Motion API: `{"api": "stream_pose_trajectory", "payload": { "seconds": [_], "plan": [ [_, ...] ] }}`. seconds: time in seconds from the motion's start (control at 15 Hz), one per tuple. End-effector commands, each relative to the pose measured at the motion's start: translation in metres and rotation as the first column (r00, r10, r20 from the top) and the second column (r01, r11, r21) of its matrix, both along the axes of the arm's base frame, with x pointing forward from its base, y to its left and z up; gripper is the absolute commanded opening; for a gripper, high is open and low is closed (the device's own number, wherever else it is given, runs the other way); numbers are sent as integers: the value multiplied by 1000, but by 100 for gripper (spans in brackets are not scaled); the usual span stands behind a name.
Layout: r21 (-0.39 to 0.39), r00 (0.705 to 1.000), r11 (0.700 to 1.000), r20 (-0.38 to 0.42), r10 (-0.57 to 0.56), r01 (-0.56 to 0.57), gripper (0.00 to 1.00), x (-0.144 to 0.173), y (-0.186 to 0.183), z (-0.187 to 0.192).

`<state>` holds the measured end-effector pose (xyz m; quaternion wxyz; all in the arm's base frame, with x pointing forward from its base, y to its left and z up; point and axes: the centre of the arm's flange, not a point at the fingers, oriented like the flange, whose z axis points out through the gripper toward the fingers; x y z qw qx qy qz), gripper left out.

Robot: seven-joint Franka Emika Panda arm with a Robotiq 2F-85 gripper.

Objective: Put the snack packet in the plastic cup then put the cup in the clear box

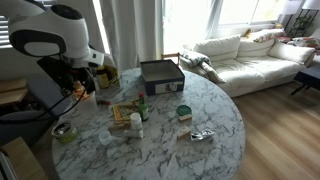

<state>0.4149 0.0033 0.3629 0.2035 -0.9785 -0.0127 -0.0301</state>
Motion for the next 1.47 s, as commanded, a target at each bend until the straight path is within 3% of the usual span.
{"api": "stream_pose_trajectory", "payload": {
  "seconds": [0.0, 0.4, 0.73, 0.8, 0.93, 1.07, 1.4],
  "plan": [
    [-34, 1000, 999, 25, 3, -2, 100, 3, -8, -27],
    [-44, 1000, 999, 26, 7, -6, 100, 8, -4, -59],
    [-4, 998, 1000, 63, 18, -18, 79, 10, 3, -77],
    [7, 997, 1000, 80, 14, -14, 82, 11, 4, -80],
    [25, 994, 1000, 106, 12, -15, 74, 12, 8, -82],
    [36, 992, 999, 122, 16, -21, 55, 12, 12, -85],
    [58, 988, 997, 153, 36, -45, 18, 12, 16, -86]
  ]
}}
